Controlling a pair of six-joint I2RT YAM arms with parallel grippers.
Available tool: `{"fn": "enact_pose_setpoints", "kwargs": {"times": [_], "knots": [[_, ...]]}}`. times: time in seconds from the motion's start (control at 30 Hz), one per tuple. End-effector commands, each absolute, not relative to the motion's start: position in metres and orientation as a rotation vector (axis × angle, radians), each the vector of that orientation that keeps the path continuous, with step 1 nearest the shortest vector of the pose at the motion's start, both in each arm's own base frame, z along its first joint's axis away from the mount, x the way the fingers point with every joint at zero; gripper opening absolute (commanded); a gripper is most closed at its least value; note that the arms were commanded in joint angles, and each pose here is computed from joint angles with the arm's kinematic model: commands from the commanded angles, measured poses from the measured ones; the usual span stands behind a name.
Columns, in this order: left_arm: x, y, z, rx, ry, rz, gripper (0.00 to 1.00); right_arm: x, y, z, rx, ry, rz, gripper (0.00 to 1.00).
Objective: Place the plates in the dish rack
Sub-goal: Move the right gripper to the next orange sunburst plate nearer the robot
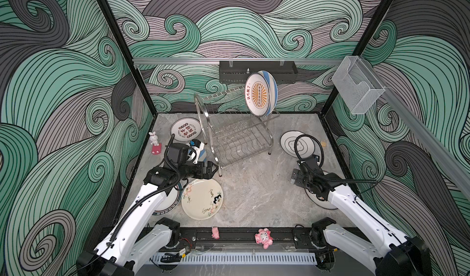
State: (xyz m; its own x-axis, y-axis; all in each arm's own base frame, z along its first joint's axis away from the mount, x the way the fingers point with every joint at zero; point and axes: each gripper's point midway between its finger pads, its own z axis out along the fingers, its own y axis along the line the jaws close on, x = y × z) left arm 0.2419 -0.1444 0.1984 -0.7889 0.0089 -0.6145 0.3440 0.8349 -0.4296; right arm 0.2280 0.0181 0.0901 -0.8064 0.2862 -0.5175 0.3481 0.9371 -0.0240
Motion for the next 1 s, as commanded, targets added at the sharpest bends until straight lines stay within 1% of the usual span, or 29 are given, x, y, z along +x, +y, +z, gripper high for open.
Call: {"fn": "enact_pose_setpoints", "kwargs": {"times": [0.0,0.47,0.63,0.97], "knots": [[0.242,-0.142,0.199,0.259,2.401,-0.707,0.99,0.226,0.017,0.076,0.469,2.612,-0.131,0.99],[0.243,-0.14,0.199,0.251,2.404,-0.7,0.99,0.231,0.035,0.039,0.427,2.736,-0.02,0.99],[0.243,-0.14,0.199,0.248,2.403,-0.702,0.99,0.238,0.047,0.034,0.407,2.764,0.048,0.99],[0.244,-0.137,0.198,0.239,2.407,-0.688,0.99,0.237,0.055,0.032,0.355,2.785,0.104,0.99]]}}
